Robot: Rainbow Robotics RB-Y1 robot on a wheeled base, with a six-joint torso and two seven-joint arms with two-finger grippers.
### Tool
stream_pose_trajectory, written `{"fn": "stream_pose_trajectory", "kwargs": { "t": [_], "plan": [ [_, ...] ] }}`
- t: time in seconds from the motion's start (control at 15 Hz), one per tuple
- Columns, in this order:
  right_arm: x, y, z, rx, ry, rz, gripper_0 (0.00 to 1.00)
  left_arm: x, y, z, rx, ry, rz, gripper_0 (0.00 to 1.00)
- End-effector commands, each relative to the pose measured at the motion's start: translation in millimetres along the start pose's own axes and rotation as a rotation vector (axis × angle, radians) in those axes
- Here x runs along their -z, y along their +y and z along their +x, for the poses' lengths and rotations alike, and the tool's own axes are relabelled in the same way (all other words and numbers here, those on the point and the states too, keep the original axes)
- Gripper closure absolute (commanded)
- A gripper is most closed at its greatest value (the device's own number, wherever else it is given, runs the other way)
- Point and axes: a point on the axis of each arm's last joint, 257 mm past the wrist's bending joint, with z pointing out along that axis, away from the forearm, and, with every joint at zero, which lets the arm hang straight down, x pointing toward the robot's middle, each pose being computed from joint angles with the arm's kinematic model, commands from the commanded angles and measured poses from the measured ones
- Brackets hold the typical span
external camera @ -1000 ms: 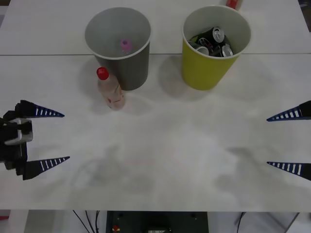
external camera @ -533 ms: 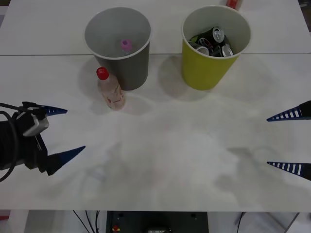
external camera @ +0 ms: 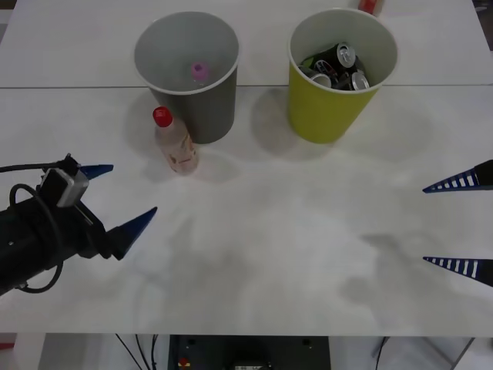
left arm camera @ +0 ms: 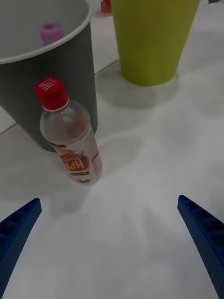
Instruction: Put the can into the green bin and the plastic bottle into the gray bin
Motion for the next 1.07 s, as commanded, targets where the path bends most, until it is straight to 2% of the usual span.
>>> {"fn": "stream_pose_trajectory", "kwargs": {
  "t": [0.07,0.33,0.47,0.6,0.8,0.93,1.07],
  "plan": [
    [0,0.0,0,0.000,0.000,0.000,0.00,-8,5.6,3,0.012,-0.063,-0.049,0.00],
    [0,0.0,0,0.000,0.000,0.000,0.00,-28,20.7,18,-0.018,-0.160,-0.148,0.00],
    [0,0.0,0,0.000,0.000,0.000,0.00,-34,22.3,19,0.038,-0.207,-0.180,0.00],
    [0,0.0,0,0.000,0.000,0.000,0.00,-40,21.7,22,0.039,-0.223,-0.216,0.00],
    [0,0.0,0,0.000,0.000,0.000,0.00,-53,26.2,26,0.083,-0.252,-0.262,0.00],
    [0,0.0,0,0.000,0.000,0.000,0.00,-65,27.9,26,0.084,-0.262,-0.289,0.00],
    [0,0.0,0,0.000,0.000,0.000,0.00,-76,27.8,25,0.124,-0.277,-0.307,0.00]
  ]
}}
